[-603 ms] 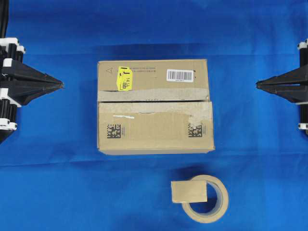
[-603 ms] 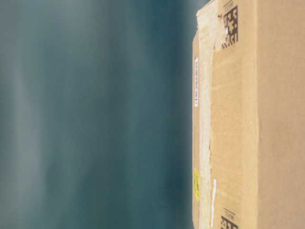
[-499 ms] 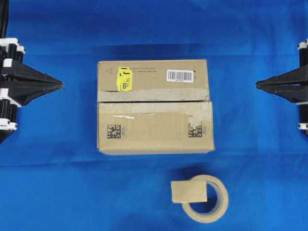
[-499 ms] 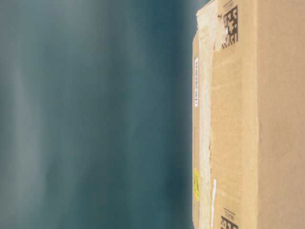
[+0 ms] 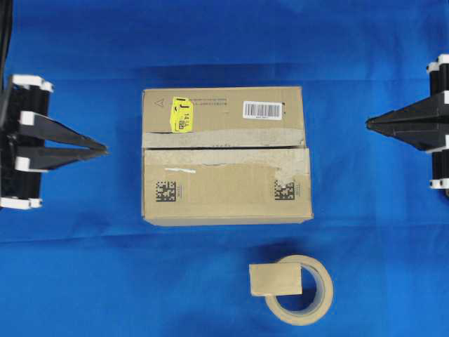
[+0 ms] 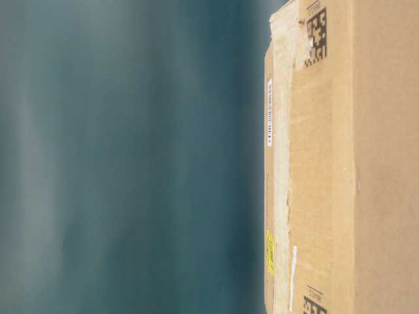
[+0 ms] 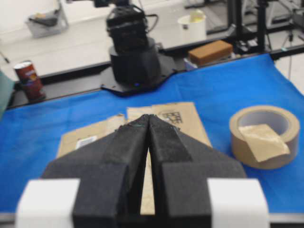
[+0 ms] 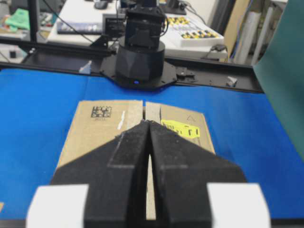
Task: Apply tape along the seams of the closed cardboard box to seal it securely.
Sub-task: 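Move the left gripper down to the tape strip on the roll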
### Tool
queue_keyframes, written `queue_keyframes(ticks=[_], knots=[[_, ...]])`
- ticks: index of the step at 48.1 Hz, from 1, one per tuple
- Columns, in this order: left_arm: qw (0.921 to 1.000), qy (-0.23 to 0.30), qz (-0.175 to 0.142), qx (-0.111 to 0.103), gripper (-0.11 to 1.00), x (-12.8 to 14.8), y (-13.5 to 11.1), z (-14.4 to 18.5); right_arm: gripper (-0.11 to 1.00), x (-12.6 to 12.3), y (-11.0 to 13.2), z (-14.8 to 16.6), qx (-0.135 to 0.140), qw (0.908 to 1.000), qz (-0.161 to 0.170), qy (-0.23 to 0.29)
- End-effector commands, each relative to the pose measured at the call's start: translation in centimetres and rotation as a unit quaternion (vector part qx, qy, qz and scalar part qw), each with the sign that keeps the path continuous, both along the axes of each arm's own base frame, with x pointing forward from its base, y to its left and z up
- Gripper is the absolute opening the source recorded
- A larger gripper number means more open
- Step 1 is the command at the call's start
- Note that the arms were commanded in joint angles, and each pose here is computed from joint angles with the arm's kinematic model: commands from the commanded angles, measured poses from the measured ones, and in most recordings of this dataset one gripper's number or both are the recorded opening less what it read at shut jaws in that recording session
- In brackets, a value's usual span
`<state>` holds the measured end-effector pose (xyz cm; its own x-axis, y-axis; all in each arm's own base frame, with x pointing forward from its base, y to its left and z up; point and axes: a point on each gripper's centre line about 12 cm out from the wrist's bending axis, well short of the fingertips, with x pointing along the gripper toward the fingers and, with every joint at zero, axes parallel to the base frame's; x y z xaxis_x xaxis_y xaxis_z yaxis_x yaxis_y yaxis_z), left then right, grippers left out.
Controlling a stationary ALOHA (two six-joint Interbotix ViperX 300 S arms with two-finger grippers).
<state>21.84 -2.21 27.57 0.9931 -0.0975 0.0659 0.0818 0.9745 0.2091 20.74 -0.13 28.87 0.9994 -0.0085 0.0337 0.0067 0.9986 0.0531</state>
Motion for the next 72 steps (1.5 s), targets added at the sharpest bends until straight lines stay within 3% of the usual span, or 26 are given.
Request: queue_keyframes(ticks=[1, 4, 8, 16, 19, 21, 23, 26, 29, 32, 38, 41, 42, 49, 51, 57, 72], knots=[[1.0000, 0.000, -0.007, 0.001, 0.00, 1.1, -0.5, 0.1, 0.00, 0.3, 0.0, 1.0, 0.001, 0.9999, -0.001, -0.012], [0.9998, 0.015, -0.014, 0.003, 0.02, 1.9, -0.9, -0.7, 0.00, 0.3, -0.1, 0.9, 0.001, 0.9999, -0.002, -0.011], [0.9992, 0.029, -0.025, 0.007, 0.17, 3.0, -1.6, -1.3, 0.00, 0.3, -0.1, 0.9, 0.001, 0.9999, -0.002, -0.011], [0.9969, 0.056, -0.051, 0.018, 0.66, 5.5, -3.4, -2.6, 0.00, 0.3, -0.1, 1.0, 0.001, 0.9999, -0.002, -0.013], [0.9958, 0.066, -0.059, 0.025, 0.78, 6.7, -4.0, -2.9, 0.00, 0.3, -0.1, 0.9, 0.001, 0.9999, -0.002, -0.012], [0.9941, 0.074, -0.067, 0.041, 0.76, 7.5, -4.6, -3.4, 0.00, 0.4, -0.1, 0.9, 0.001, 0.9999, -0.002, -0.010], [0.9882, 0.070, -0.079, 0.111, 0.71, 8.1, -5.4, -3.7, 0.00, 0.4, -0.1, 0.9, 0.001, 1.0000, -0.002, -0.009], [0.9856, 0.075, -0.089, 0.123, 0.70, 9.0, -6.2, -4.0, 0.00, 0.5, -0.1, 0.7, 0.001, 1.0000, -0.002, -0.006], [0.9805, 0.076, -0.096, 0.154, 0.71, 9.9, -6.9, -4.2, 0.00, 0.6, -0.1, 0.6, 0.001, 1.0000, -0.002, -0.004], [0.9707, 0.080, -0.106, 0.200, 0.71, 10.6, -7.6, -4.7, 0.00, 0.7, -0.1, 0.5, 0.001, 1.0000, -0.002, -0.001], [0.9425, 0.081, -0.120, 0.301, 0.71, 12.0, -8.6, -6.0, 0.00, 0.8, -0.1, 0.2, 0.000, 1.0000, -0.002, 0.006], [0.9242, 0.077, -0.127, 0.352, 0.70, 12.7, -9.1, -6.7, 0.00, 0.9, -0.1, 0.1, 0.000, 1.0000, -0.002, 0.008], [0.9138, 0.075, -0.132, 0.377, 0.69, 13.0, -9.3, -7.2, 0.00, 0.9, -0.1, 0.1, -0.001, 1.0000, -0.002, 0.008], [0.8725, 0.065, -0.149, 0.461, 0.68, 14.7, -10.5, -8.7, 0.00, 0.9, -0.1, 0.1, -0.001, 1.0000, -0.002, 0.008], [0.8623, 0.062, -0.155, 0.478, 0.68, 15.3, -11.0, -9.2, 0.00, 0.9, -0.1, 0.0, -0.001, 1.0000, -0.001, 0.009], [0.8477, 0.060, -0.163, 0.501, 0.67, 16.7, -11.7, -10.2, 0.00, 0.9, -0.1, 0.0, -0.001, 1.0000, -0.002, 0.009], [0.8272, 0.065, -0.178, 0.529, 0.67, 19.4, -13.2, -13.1, 0.00, 1.1, -0.1, -0.4, -0.002, 0.9999, -0.001, 0.017]])
